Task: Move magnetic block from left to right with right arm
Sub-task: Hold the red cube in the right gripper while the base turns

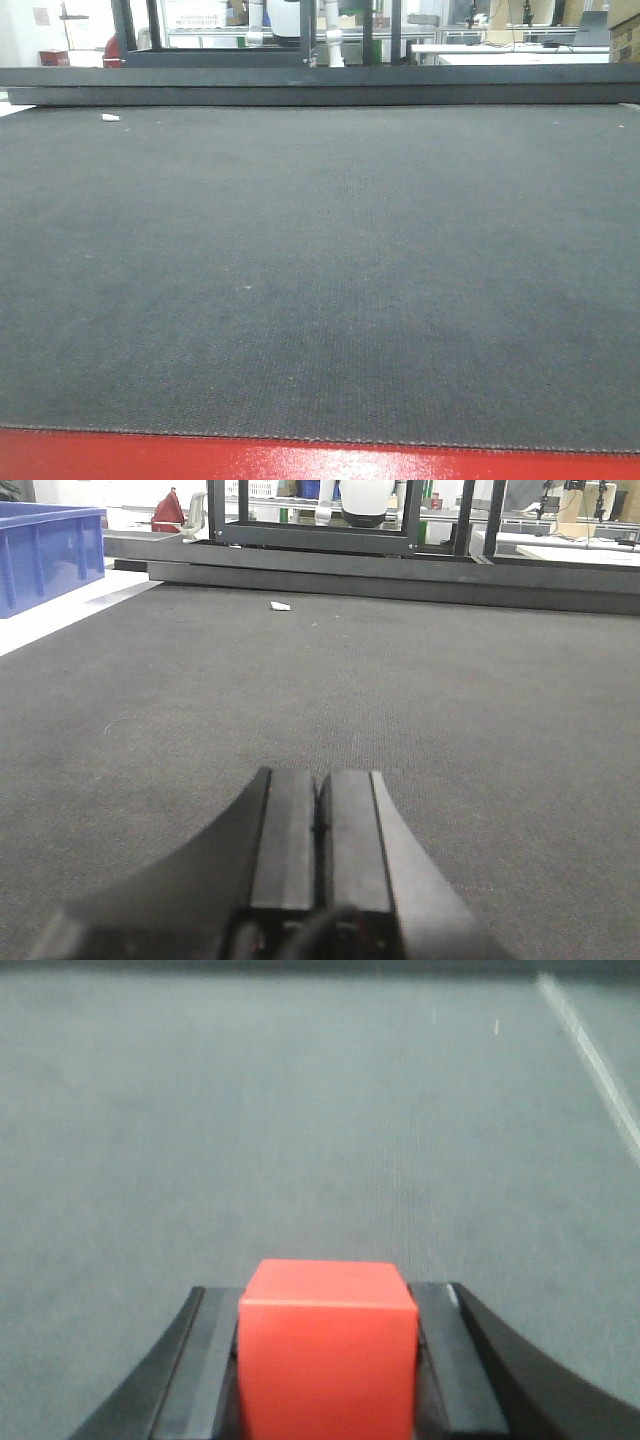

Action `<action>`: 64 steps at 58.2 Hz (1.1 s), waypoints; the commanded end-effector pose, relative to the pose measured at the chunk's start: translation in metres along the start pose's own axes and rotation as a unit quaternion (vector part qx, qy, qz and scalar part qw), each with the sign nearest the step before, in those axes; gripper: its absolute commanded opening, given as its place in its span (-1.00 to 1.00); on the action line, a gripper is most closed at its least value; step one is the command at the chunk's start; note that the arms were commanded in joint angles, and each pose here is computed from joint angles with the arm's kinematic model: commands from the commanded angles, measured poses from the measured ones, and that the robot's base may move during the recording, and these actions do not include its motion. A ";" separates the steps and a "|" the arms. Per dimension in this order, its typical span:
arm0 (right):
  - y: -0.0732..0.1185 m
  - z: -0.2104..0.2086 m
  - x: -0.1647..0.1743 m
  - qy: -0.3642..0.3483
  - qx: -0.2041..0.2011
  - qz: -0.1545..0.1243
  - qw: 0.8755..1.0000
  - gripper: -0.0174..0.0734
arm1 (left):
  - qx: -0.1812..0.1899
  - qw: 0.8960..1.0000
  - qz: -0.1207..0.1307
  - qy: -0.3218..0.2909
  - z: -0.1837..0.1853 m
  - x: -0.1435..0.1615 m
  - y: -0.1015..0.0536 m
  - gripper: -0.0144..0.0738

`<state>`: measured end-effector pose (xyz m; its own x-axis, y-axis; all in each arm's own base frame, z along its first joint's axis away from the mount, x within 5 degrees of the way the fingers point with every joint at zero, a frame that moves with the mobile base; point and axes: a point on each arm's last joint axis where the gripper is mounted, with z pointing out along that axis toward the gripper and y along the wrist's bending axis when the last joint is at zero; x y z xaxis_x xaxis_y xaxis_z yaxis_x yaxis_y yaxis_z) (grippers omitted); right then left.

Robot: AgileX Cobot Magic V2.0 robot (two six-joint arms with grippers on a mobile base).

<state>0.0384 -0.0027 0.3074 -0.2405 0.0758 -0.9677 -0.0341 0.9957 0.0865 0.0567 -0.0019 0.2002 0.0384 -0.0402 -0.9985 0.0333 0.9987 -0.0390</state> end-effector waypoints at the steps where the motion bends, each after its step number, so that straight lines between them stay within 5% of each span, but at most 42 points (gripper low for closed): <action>1: 0.001 -0.010 -0.020 -0.081 -0.006 -0.012 0.997 -0.12 | -0.003 0.999 -0.005 -0.045 -0.001 -0.006 0.001 -0.96; 64: 0.002 -0.011 -0.021 -0.097 -0.009 -0.013 0.995 -0.12 | -0.003 0.999 -0.005 -0.045 -0.001 -0.006 0.001 -0.96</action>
<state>0.0336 -0.0029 0.3130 -0.1622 0.0811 -0.9834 -0.0487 0.9947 0.0901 0.0567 -0.0019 0.2002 0.0384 -0.0402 -0.9985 0.0333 0.9987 -0.0390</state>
